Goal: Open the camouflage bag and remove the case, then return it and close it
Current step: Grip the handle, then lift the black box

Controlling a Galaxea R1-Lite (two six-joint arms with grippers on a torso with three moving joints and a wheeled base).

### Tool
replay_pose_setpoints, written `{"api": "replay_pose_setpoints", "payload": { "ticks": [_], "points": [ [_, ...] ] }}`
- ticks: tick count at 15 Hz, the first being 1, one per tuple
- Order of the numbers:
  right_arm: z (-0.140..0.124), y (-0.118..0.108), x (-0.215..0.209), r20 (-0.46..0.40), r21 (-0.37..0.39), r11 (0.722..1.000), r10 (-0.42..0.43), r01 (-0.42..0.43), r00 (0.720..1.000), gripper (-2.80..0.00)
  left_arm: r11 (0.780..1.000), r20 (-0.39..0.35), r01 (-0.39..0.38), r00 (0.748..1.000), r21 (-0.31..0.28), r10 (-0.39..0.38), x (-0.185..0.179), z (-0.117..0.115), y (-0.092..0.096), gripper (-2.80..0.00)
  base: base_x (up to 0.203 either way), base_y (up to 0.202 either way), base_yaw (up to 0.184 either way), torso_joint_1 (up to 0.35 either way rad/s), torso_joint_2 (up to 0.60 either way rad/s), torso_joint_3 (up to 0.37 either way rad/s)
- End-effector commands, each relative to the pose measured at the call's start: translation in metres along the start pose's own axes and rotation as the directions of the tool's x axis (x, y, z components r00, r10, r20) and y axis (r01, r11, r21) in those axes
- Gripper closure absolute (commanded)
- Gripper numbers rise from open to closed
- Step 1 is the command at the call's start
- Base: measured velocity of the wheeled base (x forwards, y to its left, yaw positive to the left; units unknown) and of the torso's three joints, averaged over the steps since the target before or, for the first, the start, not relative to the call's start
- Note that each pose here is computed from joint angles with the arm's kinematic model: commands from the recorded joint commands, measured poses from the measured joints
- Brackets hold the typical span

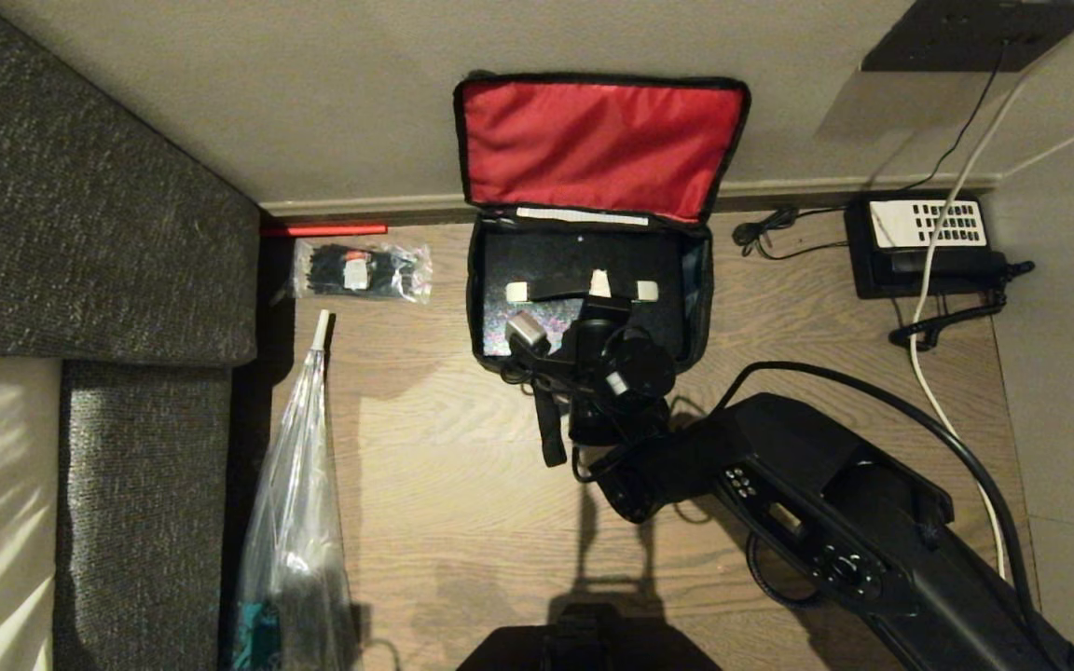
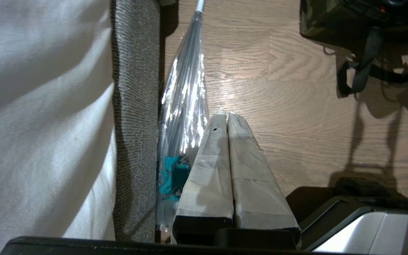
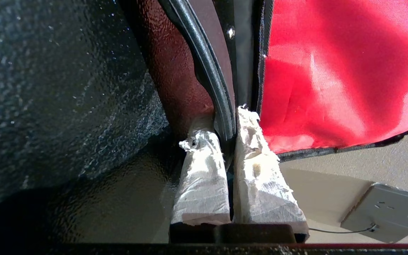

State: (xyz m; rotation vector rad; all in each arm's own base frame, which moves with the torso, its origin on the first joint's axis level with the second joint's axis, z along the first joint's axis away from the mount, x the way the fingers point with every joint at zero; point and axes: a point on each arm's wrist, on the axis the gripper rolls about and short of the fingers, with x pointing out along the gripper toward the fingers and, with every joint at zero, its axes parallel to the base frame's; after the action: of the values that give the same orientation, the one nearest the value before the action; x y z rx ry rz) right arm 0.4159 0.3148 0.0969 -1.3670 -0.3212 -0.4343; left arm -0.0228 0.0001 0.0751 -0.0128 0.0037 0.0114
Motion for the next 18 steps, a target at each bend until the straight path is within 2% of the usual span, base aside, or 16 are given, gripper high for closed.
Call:
{"api": "replay_pose_setpoints", "payload": {
  "ticks": [1,18],
  "points": [
    [0.0003,-0.0018,0.0000,-0.003,0.002,1.000,-0.011,0.011,1.000,0.00,1.000,-0.001,-0.001,1.000,-0.001,0.001,0.0001,-0.0009,0.0000,0.00,0.000,0.000,0.000,0.000,0.00,0.000],
    [0.0018,0.0026,-0.0008,-0.003,0.006,1.000,-0.015,0.015,1.000,0.00,1.000,-0.001,-0.001,1.000,-0.001,0.001,0.0001,-0.0009,0.0000,0.00,0.000,0.000,0.000,0.000,0.00,0.000]
  ]
}}
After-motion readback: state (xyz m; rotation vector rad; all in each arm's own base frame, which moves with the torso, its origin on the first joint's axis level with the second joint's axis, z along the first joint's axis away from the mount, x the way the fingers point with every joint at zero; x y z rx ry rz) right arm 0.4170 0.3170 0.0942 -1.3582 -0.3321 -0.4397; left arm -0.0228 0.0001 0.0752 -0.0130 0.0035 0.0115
